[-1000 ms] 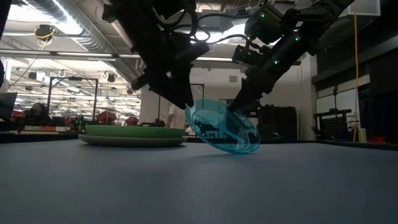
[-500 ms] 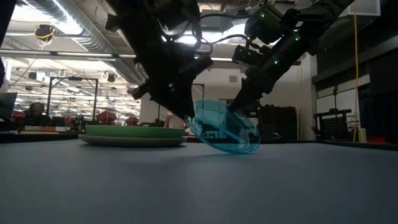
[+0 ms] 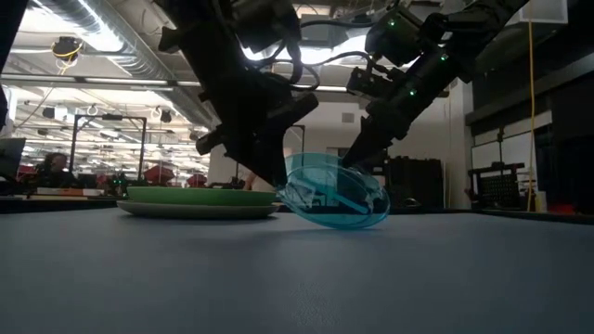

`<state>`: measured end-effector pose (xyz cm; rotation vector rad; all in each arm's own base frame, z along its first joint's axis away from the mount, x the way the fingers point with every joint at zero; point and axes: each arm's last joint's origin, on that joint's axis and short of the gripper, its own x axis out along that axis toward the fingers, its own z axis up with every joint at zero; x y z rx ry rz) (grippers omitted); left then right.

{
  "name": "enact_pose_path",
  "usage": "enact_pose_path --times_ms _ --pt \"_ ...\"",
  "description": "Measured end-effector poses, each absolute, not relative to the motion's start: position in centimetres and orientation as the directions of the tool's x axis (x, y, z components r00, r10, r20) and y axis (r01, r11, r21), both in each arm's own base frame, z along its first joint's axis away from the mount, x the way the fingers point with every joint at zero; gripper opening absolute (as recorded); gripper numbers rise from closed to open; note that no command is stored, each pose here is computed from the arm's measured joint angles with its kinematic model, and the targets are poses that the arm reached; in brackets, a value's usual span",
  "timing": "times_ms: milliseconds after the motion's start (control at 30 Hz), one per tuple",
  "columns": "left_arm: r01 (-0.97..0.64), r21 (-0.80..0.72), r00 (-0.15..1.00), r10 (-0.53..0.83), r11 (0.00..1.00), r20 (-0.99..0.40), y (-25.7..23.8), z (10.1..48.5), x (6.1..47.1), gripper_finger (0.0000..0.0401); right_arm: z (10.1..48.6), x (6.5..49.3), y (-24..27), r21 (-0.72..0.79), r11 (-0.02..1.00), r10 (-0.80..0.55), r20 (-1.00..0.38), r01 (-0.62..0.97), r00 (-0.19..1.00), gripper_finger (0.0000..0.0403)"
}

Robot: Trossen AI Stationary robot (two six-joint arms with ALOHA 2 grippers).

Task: Stack plastic plates
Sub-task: Stack the blue plate on top of the light green plate

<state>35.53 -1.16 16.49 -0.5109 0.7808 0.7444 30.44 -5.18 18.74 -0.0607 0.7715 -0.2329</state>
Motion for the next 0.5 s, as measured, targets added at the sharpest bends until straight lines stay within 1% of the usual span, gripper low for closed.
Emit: enact_pose_path --times_ms 233,500 --pt "-0.758 -0.146 0.486 0.402 0.635 -0.776 -1.15 16.50 35.55 0.0014 18.73 30.43 -5.19 -0.140 0.972 -0.231 -0.685 0.187 0.691 0.0000" --pt "-0.759 -0.146 0.486 0.402 0.635 -0.776 -1.15 16.50 35.55 0.0005 18.73 30.42 -5.19 -0.142 0.973 -0.231 -0.685 0.185 0.691 0.0001"
